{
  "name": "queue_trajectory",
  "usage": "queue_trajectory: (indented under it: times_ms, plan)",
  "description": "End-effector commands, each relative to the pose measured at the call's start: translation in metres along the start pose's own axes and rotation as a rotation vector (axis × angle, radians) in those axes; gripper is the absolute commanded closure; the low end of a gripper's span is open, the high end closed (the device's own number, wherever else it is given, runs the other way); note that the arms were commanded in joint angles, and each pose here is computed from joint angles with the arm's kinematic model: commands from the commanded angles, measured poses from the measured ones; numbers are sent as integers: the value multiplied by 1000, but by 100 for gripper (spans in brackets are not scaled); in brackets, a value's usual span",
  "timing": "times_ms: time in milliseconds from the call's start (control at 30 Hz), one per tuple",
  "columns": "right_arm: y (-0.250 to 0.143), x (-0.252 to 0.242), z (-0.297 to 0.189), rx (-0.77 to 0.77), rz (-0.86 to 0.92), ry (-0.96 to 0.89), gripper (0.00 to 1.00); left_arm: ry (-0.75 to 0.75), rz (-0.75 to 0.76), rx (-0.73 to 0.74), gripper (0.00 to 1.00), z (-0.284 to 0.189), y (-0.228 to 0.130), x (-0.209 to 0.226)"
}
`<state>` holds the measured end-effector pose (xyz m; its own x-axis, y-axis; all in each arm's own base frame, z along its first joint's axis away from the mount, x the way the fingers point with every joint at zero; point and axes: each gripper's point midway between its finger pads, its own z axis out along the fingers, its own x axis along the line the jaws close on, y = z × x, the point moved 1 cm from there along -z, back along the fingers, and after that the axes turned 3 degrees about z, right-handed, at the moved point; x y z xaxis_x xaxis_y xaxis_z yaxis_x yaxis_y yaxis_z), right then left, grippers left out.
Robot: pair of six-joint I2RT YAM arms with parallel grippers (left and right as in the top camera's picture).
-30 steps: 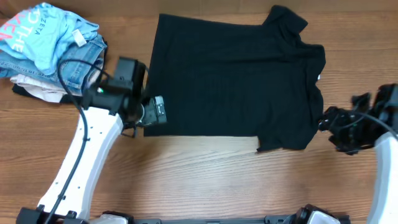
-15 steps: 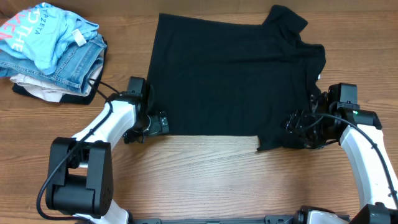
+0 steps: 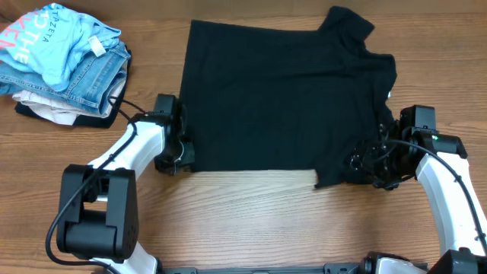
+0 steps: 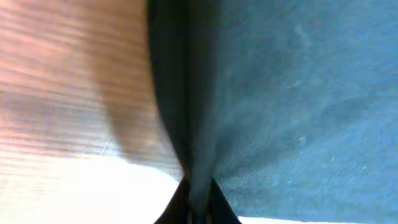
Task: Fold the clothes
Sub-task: 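Grasp the bottom hem with both grippers and fold it upward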
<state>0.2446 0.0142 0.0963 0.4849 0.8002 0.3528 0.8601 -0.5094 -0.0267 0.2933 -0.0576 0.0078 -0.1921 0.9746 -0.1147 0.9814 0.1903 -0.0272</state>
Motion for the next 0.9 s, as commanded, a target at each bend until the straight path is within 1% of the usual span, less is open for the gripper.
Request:
queue_trajectory:
  times_ms: [0, 100, 200, 333, 433, 500, 533, 567, 600, 633, 667, 700, 733, 800, 867]
  plan:
    - [-5, -8, 9, 10, 7, -26, 31, 35, -41, 40, 96, -8, 5, 18]
    - [-5, -14, 25, -4, 8, -21, 31, 17, -44, -35, 96, -27, 32, 24]
    - [-1, -20, 33, -38, 38, -35, 34, -3, -48, -110, 96, -37, 54, 24]
    - [-5, -44, 45, -59, 108, -132, 38, -11, -44, -138, 96, -38, 61, 22]
    - [-19, -52, 58, -29, 157, -130, 41, -11, -44, -137, 96, -38, 61, 22]
    - [-22, -52, 62, -22, 160, -113, 43, -12, -44, -137, 96, -38, 61, 22]
    - [-20, -51, 63, -29, 168, -108, 49, -11, -45, -134, 96, -38, 60, 22]
    - [-19, -50, 63, -33, 177, -102, 61, -10, -44, -129, 96, -38, 59, 22]
    - [-19, -49, 63, -34, 176, -94, 68, -7, -42, -122, 96, -38, 58, 23]
    - [-18, -47, 63, -34, 175, -86, 72, -6, -43, -115, 96, -38, 56, 23]
    - [-18, -47, 63, -34, 176, -85, 85, -4, -44, -108, 96, -37, 54, 24]
    - [-18, -47, 63, -33, 177, -81, 95, -3, -44, -104, 96, -38, 53, 24]
    - [-18, -46, 62, -33, 177, -79, 96, -2, -45, -99, 96, -39, 53, 24]
    - [-13, -44, 58, -45, 178, -72, 96, 0, -38, -92, 96, -42, 52, 24]
    - [5, -38, 36, -77, 181, -61, 96, 8, -24, -81, 96, -55, 54, 27]
